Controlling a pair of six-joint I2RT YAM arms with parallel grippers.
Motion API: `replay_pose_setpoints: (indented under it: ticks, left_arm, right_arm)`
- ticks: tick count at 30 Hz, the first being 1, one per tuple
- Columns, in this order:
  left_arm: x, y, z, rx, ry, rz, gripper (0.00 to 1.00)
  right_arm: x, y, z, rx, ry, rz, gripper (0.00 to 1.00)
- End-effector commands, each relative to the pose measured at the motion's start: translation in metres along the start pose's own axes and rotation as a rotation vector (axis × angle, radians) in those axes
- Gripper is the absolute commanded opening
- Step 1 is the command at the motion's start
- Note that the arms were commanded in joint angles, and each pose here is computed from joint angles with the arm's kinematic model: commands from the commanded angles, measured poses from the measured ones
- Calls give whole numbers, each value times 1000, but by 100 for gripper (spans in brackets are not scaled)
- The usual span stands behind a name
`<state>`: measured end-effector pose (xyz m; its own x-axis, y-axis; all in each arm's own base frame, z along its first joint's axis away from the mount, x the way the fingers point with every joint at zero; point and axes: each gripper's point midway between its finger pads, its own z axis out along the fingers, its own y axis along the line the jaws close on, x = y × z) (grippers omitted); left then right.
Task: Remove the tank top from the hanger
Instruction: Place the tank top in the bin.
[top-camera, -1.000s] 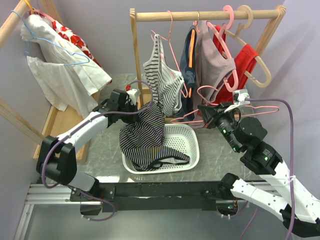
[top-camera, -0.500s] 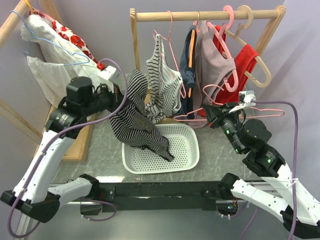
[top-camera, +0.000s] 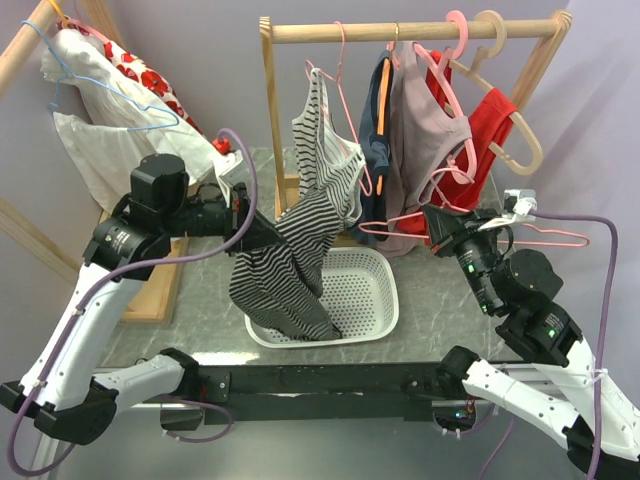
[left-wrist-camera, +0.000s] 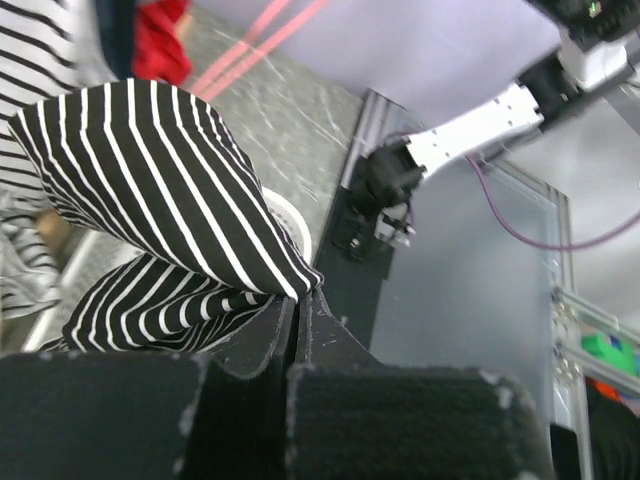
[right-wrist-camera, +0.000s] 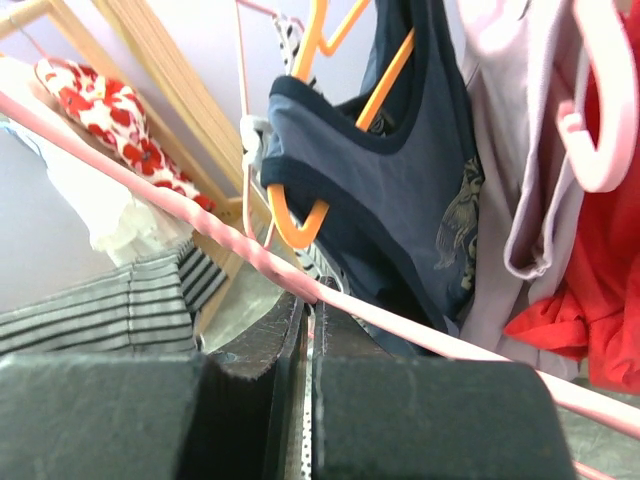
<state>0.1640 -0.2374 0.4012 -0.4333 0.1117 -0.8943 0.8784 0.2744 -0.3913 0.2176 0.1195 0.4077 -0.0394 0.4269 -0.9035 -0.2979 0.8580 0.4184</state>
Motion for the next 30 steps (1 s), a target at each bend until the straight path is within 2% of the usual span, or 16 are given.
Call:
replay_pose_setpoints:
  ticks: [1, 5, 10, 15, 17, 22, 25, 27, 28, 29, 30]
  left_arm:
    - [20, -2, 19, 104, 31, -32, 1]
    - [53, 32, 56, 51, 78, -109, 1]
    - [69, 57, 87, 29, 87, -120, 1]
    - [110, 71, 122, 46, 228, -191, 1]
    - [134, 87, 135, -2, 271, -218, 1]
    - [196, 110, 145, -105, 397, -283, 1]
    - [218, 125, 138, -203, 392, -297, 1]
    - [220, 135, 132, -282, 369, -294, 1]
    - [224, 137, 129, -306, 373, -297, 2]
    - [221, 139, 126, -329, 360, -301, 11]
    - [219, 140, 124, -346, 353, -297, 34]
  right_arm:
    - [-16, -3, 0, 23, -67, 23, 1]
    - [-16, -3, 0, 24, -64, 25, 1]
    - [-16, -6, -3, 32, -69, 31, 1]
    - [-19, -12, -6, 54, -79, 26, 1]
    - [-19, -14, -7, 58, -82, 23, 1]
    - [-18, -14, -7, 61, -78, 18, 2]
    - [-18, -14, -7, 59, -77, 17, 2]
    - [-16, -13, -6, 53, -74, 14, 5]
    - [-15, -11, -5, 43, -67, 6, 6]
    - [-14, -9, -4, 37, -63, 4, 6]
    - [-10, -8, -1, 34, -48, -4, 6]
